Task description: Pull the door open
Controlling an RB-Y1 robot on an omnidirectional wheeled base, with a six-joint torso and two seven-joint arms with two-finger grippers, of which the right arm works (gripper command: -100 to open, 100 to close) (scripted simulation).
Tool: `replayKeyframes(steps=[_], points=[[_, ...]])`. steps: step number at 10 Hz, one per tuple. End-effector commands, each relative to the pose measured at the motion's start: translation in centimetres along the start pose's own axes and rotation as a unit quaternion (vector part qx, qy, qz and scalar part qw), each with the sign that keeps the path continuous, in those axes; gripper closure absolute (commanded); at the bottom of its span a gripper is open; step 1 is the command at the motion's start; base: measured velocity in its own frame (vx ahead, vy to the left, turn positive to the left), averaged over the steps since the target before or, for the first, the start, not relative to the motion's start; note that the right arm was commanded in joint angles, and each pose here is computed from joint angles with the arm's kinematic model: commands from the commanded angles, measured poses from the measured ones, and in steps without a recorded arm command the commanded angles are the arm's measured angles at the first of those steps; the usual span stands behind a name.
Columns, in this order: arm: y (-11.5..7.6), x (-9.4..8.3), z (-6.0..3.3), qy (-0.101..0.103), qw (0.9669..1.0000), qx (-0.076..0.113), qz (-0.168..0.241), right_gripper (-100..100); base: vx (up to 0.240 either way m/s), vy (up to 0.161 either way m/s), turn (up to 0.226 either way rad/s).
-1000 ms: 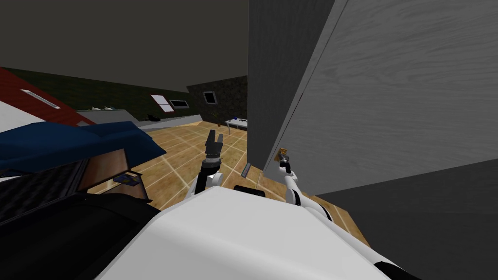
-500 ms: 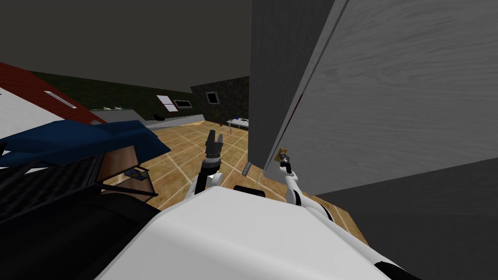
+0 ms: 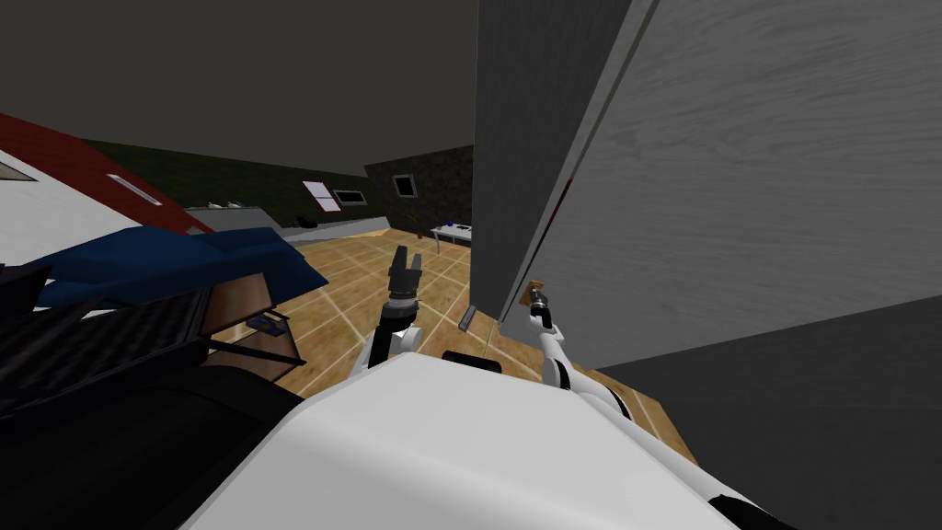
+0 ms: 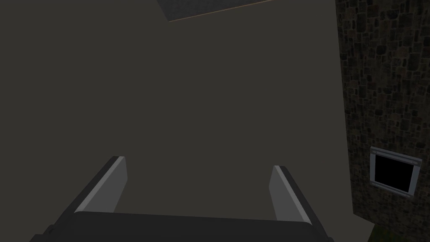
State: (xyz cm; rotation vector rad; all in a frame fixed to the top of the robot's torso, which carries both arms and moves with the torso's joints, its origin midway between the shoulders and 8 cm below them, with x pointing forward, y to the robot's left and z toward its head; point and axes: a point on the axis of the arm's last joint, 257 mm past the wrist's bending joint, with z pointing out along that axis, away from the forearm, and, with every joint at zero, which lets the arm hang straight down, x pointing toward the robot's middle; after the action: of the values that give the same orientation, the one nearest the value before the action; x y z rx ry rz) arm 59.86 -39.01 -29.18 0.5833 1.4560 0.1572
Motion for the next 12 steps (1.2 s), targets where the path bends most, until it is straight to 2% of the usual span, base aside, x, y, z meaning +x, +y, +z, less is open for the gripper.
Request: replayKeyframes(steps=[1,5,8,10,11,12], points=[[0.22,0.37,-0.14,0.003,0.9996,-0.001,0.030,100,-0.050,-0.015,0.063],[0.02,0.23,-0.13,0.001,0.9972,0.001,0.075,100,-0.041,-0.011,0.032],[-0.20,0.08,-0.13,-0.001,0.9930,0.003,0.118,100,-0.037,-0.012,0.039],[-0.42,-0.06,-0.12,-0.003,0.9879,0.004,0.155,100,-0.038,-0.011,0.055],[-0.42,-0.06,-0.12,-0.003,0.9869,0.004,0.161,100,-0.038,-0.016,0.028],[-0.54,-0.14,-0.12,-0.004,0.9833,0.005,0.182,100,-0.035,-0.017,0.035]])
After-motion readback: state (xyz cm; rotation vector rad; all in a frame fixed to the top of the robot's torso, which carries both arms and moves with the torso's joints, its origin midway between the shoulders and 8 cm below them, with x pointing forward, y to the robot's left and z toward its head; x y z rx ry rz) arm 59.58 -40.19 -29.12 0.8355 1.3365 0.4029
